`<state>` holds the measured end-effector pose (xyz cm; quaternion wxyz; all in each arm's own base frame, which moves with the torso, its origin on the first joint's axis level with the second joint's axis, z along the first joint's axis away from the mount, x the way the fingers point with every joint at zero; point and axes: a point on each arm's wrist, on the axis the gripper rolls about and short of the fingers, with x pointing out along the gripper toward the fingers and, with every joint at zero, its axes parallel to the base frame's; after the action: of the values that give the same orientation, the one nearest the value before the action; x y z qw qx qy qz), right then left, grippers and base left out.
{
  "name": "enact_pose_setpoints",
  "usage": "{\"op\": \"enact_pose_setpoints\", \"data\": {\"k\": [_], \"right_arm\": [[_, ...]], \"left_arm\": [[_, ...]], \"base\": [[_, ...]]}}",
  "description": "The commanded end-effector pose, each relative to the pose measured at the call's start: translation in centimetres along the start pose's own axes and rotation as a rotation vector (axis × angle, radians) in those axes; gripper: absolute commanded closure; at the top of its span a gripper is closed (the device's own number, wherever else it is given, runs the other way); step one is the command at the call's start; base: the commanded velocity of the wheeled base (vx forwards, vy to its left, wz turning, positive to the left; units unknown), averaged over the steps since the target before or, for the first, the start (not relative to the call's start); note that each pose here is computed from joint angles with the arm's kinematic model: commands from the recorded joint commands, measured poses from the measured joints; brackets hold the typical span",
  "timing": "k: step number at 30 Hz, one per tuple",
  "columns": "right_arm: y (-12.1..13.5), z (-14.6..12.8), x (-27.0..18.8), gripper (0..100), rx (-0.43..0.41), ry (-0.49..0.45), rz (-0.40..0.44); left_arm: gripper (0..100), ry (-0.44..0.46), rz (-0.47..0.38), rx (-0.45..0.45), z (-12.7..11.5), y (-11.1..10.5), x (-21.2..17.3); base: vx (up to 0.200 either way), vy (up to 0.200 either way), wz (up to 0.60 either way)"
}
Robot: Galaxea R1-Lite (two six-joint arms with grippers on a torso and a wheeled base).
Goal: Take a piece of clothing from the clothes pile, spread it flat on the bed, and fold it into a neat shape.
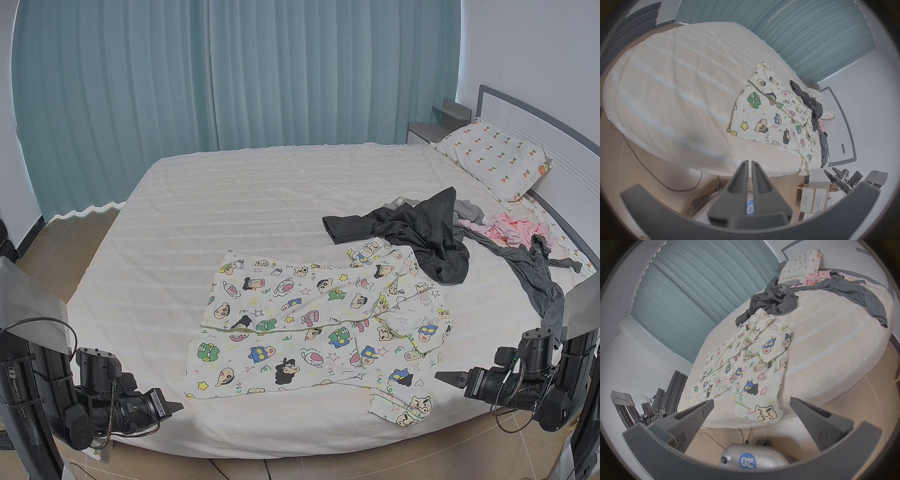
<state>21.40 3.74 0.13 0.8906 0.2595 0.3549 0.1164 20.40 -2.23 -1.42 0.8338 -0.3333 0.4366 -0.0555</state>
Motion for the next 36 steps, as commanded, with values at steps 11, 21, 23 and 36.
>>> {"op": "enact_pose_setpoints", "data": {"k": [11,21,23,36], "right_arm": [[-0.1,-0.4,-0.1,0,-0.001,0.016,-0.007],[0.2,-0.2,-0.1,0,-0.017,-0.01,0.008],[0.2,-0.2,-0.1,0,-0.02,-0.01,0.008],[0.2,-0.1,-0.2,0,-0.023,-0.012,0.008]], "left_arm": [[0,-0.128,-0.003,0.063,0.8,-0.1,3.2],[0,-0.18,0.006,0.327,2.5,1.0,8.3],[0,-0.182,-0.012,0.335,3.0,0.8,8.9],[0,-0.113,0.003,0.378,4.4,-0.1,11.6]], "base": [[0.0,0.0,0.0],[0.0,0.0,0.0],[0.0,0.0,0.0],[0.0,0.0,0.0]]}}
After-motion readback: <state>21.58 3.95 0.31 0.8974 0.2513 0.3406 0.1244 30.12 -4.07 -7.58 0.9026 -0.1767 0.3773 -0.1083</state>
